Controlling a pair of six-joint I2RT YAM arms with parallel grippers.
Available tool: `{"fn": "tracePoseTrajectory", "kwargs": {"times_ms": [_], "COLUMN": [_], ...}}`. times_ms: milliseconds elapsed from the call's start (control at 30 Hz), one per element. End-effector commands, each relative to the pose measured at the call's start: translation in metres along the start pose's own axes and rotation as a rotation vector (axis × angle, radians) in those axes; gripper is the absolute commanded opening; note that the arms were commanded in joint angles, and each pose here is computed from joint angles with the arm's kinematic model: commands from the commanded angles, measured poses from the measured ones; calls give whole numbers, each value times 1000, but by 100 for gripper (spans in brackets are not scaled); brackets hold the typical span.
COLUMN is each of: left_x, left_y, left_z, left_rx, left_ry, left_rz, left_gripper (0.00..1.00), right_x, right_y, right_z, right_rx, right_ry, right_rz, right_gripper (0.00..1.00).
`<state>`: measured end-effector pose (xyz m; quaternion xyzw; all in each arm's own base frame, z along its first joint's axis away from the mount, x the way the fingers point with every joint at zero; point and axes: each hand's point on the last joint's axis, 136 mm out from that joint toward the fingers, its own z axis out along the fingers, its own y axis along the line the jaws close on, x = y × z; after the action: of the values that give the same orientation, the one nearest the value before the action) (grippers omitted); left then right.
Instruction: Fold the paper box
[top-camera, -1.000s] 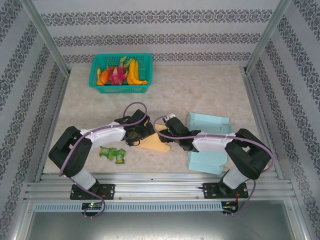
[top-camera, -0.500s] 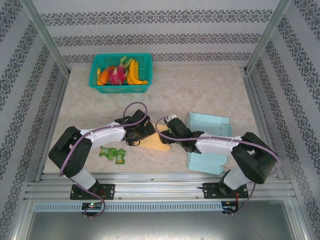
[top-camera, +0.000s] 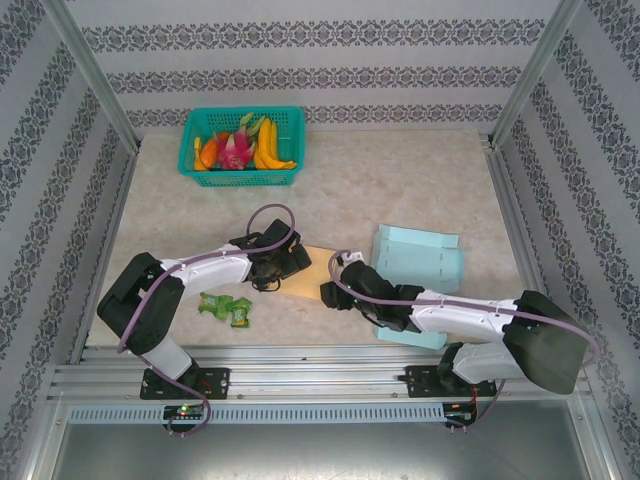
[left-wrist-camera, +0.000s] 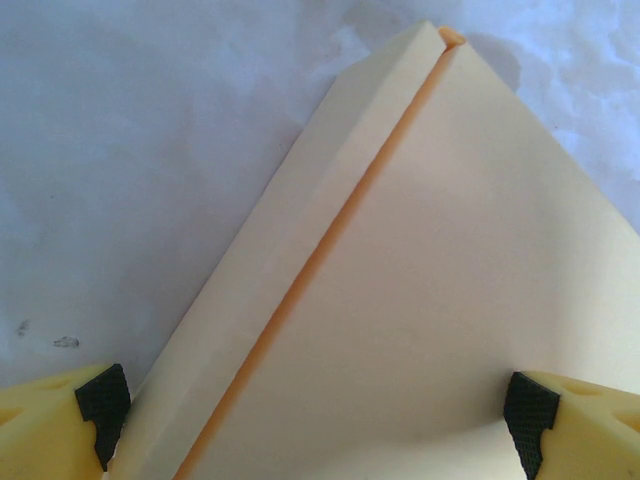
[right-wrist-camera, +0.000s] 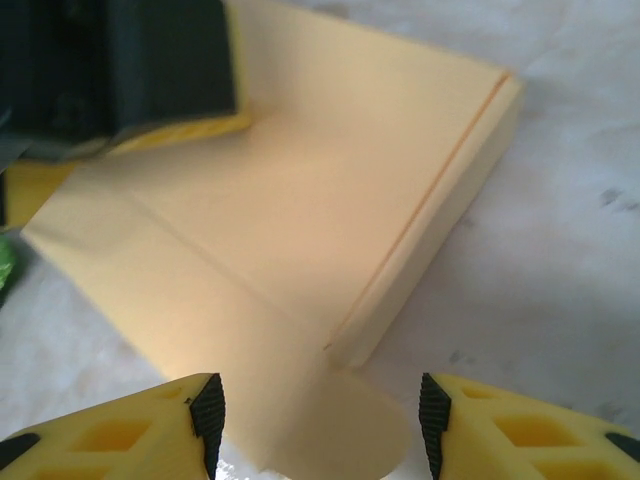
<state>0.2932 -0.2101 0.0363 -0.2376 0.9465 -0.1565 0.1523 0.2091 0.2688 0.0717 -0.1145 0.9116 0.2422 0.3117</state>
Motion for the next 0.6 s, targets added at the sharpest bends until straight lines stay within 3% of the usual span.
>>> {"fn": "tracePoseTrajectory", "kwargs": {"times_ms": [0, 567], "left_x": [8, 8], "left_y": [52, 49], "left_z": [13, 15], "left_rx": [-186, -181], "left_ry": [4, 10], "left_rz": [15, 17], "left_gripper": [98, 97], "right_x": [8, 13], "right_y": [10, 18], "right_z": [-2, 15], "right_rx": [-15, -27], "right_ry": [1, -21], "right_rz": [51, 95], "right_gripper": [55, 60]}}
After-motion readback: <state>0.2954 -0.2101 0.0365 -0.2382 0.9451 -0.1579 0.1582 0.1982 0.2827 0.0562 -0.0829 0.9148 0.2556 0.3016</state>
